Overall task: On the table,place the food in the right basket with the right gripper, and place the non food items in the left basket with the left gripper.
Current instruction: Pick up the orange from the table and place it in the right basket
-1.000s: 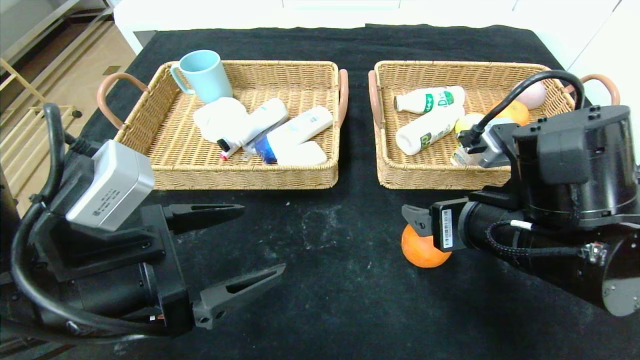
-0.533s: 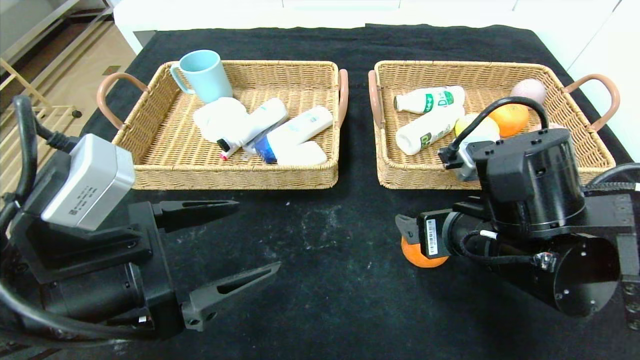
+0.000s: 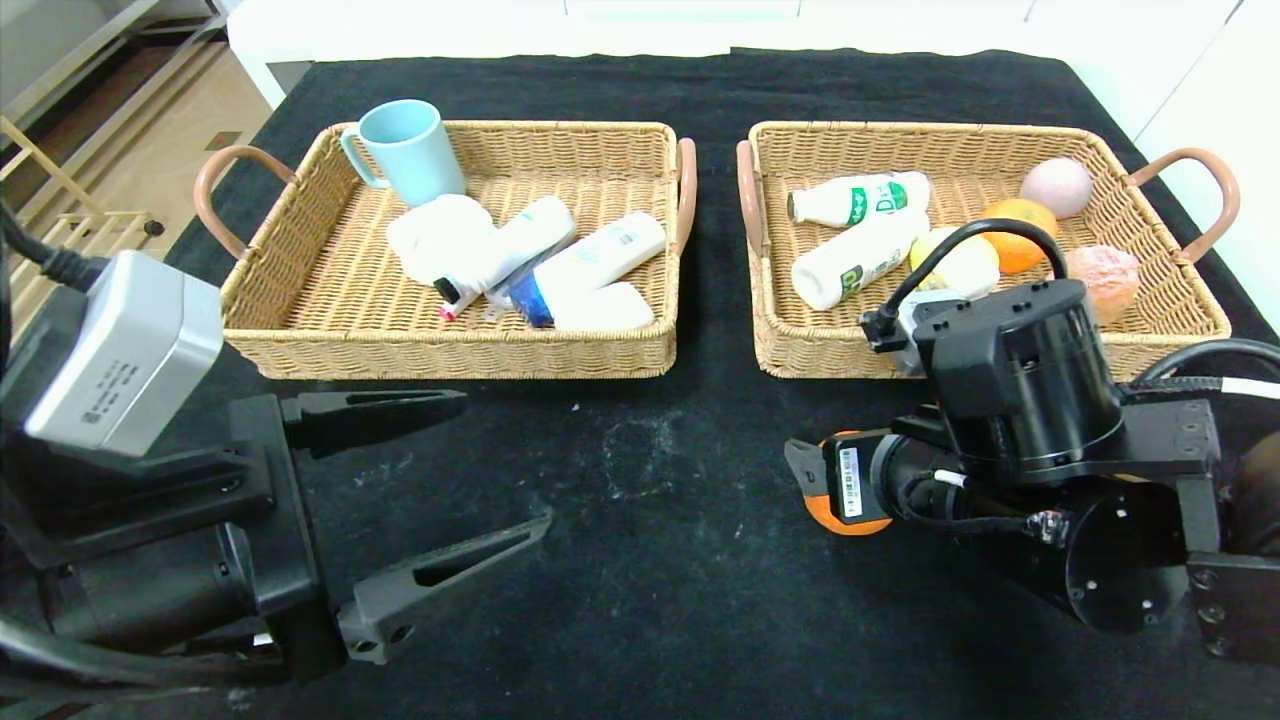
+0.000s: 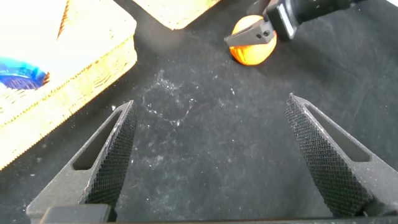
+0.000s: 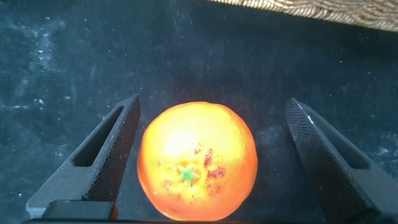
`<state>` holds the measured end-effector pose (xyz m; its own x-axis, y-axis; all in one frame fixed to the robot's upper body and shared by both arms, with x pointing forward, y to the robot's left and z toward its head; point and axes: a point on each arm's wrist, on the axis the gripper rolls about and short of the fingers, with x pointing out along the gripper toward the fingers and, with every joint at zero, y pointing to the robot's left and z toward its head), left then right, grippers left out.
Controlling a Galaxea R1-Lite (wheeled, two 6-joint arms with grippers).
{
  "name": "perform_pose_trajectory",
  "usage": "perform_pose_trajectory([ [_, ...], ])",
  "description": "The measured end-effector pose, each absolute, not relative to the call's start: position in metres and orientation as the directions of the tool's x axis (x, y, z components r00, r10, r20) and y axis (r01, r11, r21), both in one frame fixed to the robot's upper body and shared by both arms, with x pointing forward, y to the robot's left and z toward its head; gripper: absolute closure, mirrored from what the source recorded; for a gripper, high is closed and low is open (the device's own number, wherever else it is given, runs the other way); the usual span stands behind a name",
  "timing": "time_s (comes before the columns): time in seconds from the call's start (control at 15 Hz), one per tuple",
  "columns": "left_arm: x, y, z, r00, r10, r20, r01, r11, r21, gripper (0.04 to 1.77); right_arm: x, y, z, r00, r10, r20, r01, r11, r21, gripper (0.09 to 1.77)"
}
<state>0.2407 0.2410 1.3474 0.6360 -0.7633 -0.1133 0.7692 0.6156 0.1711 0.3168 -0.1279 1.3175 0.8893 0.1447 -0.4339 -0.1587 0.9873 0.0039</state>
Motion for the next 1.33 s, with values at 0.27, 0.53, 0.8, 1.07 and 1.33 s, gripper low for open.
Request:
perform_pose_trajectory([
  [0.27, 0.24, 0.241, 1.348, 0.636, -0.764, -0.111, 0.769, 0.615, 0.172, 0.09, 0.319, -0.125, 1.312, 0.884, 0.14, -0.447, -0.155, 0.988, 0.003, 0.15],
  [0.53, 0.239, 0.241, 1.348, 0.634, -0.766, -0.108, 0.77, 0.613, 0.174, 0.09, 0.321, -0.125, 1.31, 0.882, 0.133, -0.452, -0.149, 0.989, 0.001, 0.15],
  [0.8, 0.238, 0.242, 1.348, 0.632, -0.768, -0.105, 0.772, 0.611, 0.176, 0.09, 0.321, -0.123, 1.307, 0.883, 0.121, -0.453, -0.14, 0.99, -0.009, 0.55],
  [1.07, 0.237, 0.242, 1.348, 0.632, -0.768, -0.105, 0.772, 0.611, 0.176, 0.09, 0.322, -0.122, 1.305, 0.884, 0.114, -0.453, -0.136, 0.991, -0.016, 0.69],
  [1.33, 0.236, 0.239, 1.347, 0.616, -0.78, -0.111, 0.784, 0.595, 0.174, 0.09, 0.322, -0.122, 1.304, 0.882, 0.114, -0.457, -0.138, 0.99, -0.019, 0.7],
])
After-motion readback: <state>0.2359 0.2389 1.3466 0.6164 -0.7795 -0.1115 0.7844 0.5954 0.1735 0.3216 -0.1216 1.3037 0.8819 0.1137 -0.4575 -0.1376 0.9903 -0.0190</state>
